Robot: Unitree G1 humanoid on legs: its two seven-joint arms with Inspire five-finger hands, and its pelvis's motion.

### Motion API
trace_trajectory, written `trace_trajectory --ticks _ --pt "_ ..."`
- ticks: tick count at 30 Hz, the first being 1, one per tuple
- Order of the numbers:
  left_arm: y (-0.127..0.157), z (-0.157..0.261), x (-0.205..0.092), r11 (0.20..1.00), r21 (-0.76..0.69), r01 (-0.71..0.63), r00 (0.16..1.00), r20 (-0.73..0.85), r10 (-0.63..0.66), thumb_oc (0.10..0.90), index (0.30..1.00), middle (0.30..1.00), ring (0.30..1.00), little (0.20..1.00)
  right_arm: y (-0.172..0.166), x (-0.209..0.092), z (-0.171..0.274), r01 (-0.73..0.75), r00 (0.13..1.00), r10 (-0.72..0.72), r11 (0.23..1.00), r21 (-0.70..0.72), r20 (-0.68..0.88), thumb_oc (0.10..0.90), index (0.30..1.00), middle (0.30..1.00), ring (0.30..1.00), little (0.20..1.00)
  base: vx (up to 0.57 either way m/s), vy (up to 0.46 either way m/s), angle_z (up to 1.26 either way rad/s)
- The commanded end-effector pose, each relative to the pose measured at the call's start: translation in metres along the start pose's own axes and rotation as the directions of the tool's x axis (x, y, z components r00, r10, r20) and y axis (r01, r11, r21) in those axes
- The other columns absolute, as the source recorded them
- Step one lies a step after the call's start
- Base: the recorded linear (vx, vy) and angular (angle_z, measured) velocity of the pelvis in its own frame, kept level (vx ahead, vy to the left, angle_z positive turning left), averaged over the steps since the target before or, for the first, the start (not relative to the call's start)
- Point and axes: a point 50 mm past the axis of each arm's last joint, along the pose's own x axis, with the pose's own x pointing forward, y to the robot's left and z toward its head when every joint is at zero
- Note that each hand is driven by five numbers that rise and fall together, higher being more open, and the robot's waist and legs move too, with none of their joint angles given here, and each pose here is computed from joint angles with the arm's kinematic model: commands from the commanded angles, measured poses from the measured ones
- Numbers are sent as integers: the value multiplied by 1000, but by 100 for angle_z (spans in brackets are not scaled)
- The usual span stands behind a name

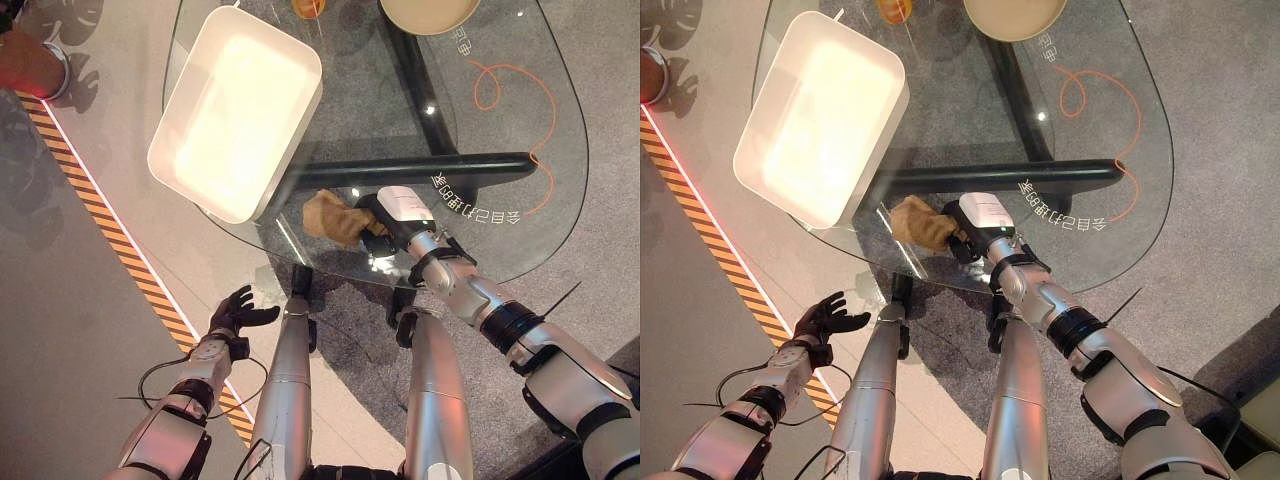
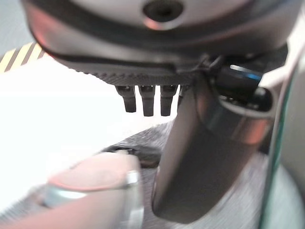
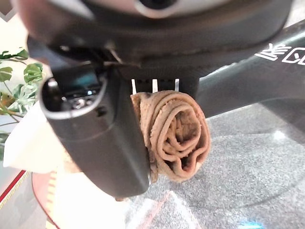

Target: Wipe the table with a cloth and put it in the basket.

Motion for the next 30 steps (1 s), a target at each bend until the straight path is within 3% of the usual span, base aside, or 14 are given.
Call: trace_trajectory --ticks 1,8,17,20,30 --pt "24 -2 -4 980 -170 -101 994 28 108 800 900 900 900 900 -41 10 37 242 956 -267 952 186 124 100 300 300 300 200 4 5 6" --pt "33 33 -4 894 -437 -99 963 185 197 800 900 900 900 900 -55 6 27 374 918 -395 882 288 18 100 300 300 300 200 1 3 1" --pt "31 97 -17 823 -567 19 827 472 306 800 900 900 900 900 -66 -8 16 495 856 -515 791 360 -45 100 300 300 300 200 0 0 0" --pt "35 119 -25 780 -613 126 762 564 319 800 900 900 900 900 -68 -14 15 529 832 -552 756 385 -58 100 300 300 300 200 0 0 0" --pt "12 170 -56 730 -492 474 535 820 205 800 900 900 900 900 -82 -32 24 590 752 -659 674 445 1 100 300 300 300 200 0 0 0"
